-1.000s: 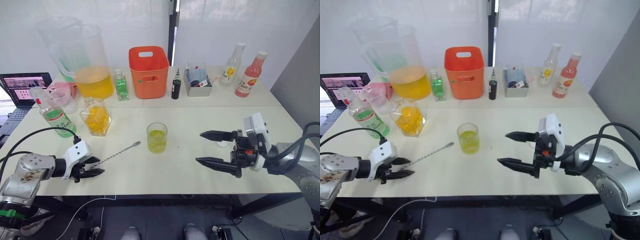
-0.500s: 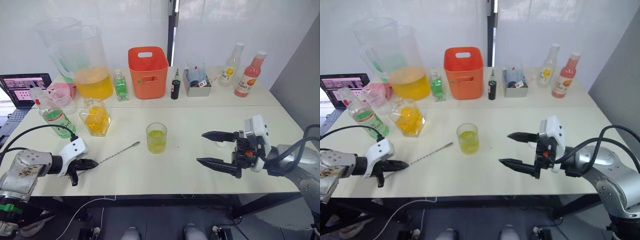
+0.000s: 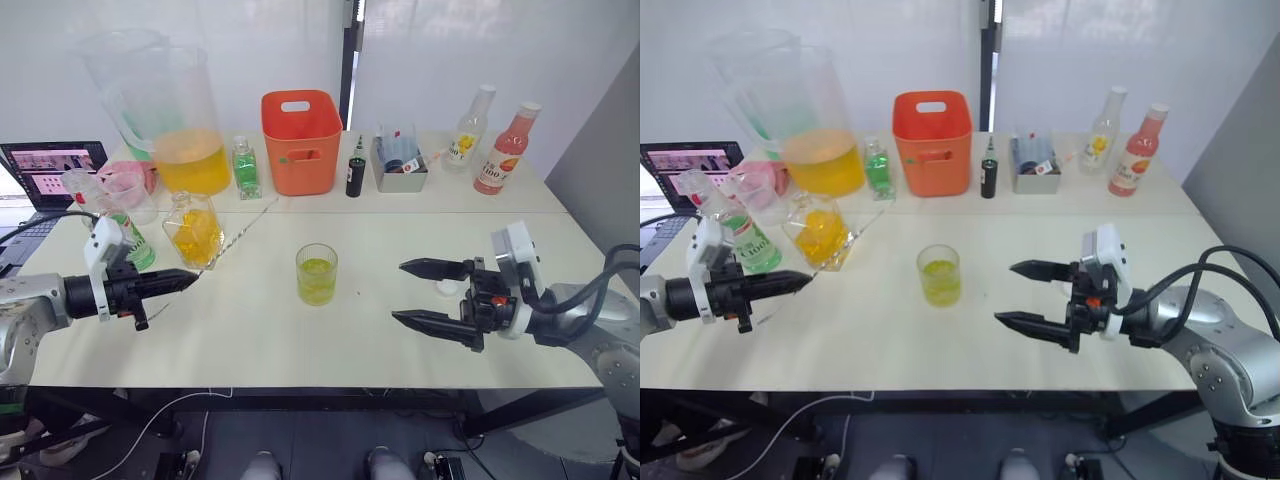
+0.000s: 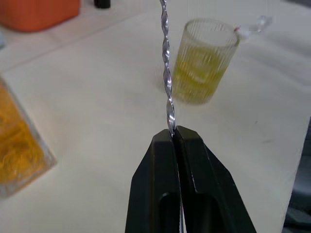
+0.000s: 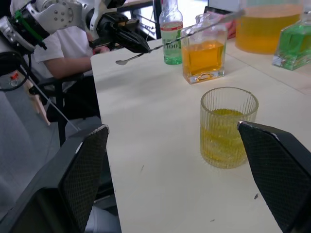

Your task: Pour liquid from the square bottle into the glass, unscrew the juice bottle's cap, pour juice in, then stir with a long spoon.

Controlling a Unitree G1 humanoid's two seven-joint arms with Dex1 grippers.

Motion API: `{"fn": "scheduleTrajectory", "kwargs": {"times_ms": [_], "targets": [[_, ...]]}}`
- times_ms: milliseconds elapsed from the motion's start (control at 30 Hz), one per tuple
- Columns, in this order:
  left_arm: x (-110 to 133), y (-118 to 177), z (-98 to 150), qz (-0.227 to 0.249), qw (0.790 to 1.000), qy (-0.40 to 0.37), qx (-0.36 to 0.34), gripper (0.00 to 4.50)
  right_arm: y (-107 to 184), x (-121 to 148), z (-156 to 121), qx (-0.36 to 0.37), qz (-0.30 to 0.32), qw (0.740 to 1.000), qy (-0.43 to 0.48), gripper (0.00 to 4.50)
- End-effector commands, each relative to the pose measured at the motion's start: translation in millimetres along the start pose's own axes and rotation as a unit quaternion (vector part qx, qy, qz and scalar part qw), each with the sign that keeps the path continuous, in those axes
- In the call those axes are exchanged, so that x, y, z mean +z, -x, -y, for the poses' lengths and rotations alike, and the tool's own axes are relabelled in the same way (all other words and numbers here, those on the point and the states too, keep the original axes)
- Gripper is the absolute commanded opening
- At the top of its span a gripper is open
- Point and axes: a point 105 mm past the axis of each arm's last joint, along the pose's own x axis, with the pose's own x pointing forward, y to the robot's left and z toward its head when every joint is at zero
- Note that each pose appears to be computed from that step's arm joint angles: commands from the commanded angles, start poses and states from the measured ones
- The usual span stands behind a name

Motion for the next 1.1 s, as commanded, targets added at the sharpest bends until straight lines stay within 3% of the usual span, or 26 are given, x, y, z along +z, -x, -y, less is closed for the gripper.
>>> {"fn": "scheduleTrajectory", "kwargs": {"times_ms": [33, 200, 333, 800, 967, 1100], "targets": [[32, -6, 13, 0.049, 0.998, -0.027, -0.018, 0.02, -3, 14, 9, -0.033, 0.028, 0.999, -0.021, 4.50], [45, -32, 36, 0.053, 0.994, -0.075, -0.054, 0.02, -25, 22, 18, -0.094, 0.044, 0.993, -0.052, 4.50], [57, -51, 47, 0.077, 0.989, -0.111, -0.059, 0.02, -47, 43, 12, -0.046, 0.122, 0.975, -0.177, 4.50], [62, -76, 62, 0.103, 0.984, -0.138, -0.052, 0.02, -89, 59, 11, -0.060, 0.175, 0.925, -0.331, 4.50], [61, -76, 59, 0.101, 0.984, -0.137, -0.046, 0.00, -93, 61, 13, -0.074, 0.177, 0.920, -0.342, 3.01], [61, -76, 59, 0.103, 0.985, -0.130, -0.050, 0.00, -97, 62, 16, -0.091, 0.186, 0.914, -0.349, 3.01]]}}
